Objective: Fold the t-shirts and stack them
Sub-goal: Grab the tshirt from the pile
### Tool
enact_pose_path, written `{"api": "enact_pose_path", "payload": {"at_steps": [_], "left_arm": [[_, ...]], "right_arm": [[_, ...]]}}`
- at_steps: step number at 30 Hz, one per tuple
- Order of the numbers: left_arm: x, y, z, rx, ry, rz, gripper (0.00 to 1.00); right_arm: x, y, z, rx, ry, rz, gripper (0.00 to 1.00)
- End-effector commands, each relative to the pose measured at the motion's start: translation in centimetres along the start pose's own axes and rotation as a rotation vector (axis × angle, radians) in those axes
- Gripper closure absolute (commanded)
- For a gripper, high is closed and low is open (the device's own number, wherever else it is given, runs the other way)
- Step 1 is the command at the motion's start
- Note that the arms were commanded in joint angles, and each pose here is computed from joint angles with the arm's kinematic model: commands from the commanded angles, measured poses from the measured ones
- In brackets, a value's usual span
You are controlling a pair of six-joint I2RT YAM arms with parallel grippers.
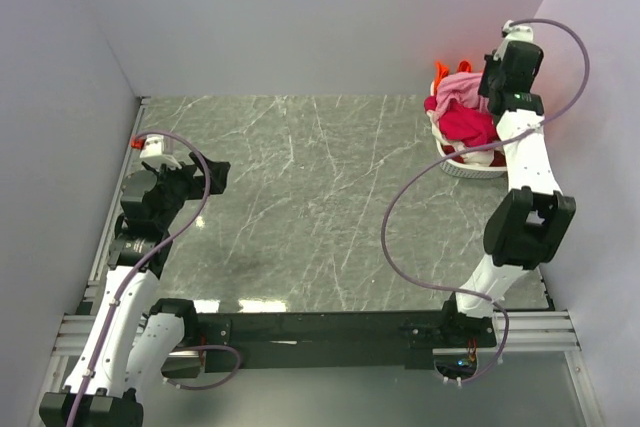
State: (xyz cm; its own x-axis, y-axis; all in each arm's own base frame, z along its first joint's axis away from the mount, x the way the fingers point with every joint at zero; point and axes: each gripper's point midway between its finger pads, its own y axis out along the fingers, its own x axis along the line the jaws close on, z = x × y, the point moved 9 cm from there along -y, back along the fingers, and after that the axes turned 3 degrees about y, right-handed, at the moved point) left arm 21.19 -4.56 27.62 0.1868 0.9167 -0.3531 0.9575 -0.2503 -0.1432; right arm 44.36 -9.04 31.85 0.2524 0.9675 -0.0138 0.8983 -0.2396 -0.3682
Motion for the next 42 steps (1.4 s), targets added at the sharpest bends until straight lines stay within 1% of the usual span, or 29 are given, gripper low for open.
{"api": "enact_pose_path", "payload": {"at_steps": [1,3,4,7,14,21,24,26,34,42], "left_arm": [[-0.7,-0.4,-1.7,-0.072,0.017,0.041,0.0],[-0.7,-0.5,-1.8,-0.079,0.018,0.042,0.01],[-0.8,-0.6,-1.7,-0.079,0.018,0.042,0.01],[-0.8,-0.6,-1.8,-0.083,0.02,0.043,0.01],[-0.7,-0.6,-1.7,-0.082,0.021,0.038,0.01],[-0.8,-0.6,-1.8,-0.082,0.022,0.044,0.01],[-0.7,-0.6,-1.7,-0.081,0.023,0.044,0.01],[-0.8,-0.6,-1.8,-0.083,0.024,0.046,0.01],[-0.8,-0.5,-1.7,-0.077,0.023,0.047,0.01],[-0.7,-0.4,-1.6,-0.071,0.022,0.049,0.01]], "right_arm": [[-0.1,-4.6,-7.2,-0.265,0.003,0.012,1.0],[-0.2,-4.7,-7.8,-0.26,-0.008,0.018,1.0],[-0.3,-5.1,-8.7,-0.281,-0.008,0.027,1.0],[-0.4,-5.2,-9.5,-0.295,-0.014,0.038,1.0],[-0.8,-4.0,-11.2,-0.31,-0.013,0.083,1.0],[-2.0,-4.2,-13.3,-0.369,0.004,0.176,1.0],[-2.9,-3.9,-13.3,-0.374,0.022,0.229,1.0],[-3.6,-4.2,-13.7,-0.401,0.038,0.258,1.0],[-4.7,-6.2,-16.3,-0.499,0.076,0.286,1.0],[-5.1,-8.3,-18.6,-0.588,0.099,0.288,1.0]]}}
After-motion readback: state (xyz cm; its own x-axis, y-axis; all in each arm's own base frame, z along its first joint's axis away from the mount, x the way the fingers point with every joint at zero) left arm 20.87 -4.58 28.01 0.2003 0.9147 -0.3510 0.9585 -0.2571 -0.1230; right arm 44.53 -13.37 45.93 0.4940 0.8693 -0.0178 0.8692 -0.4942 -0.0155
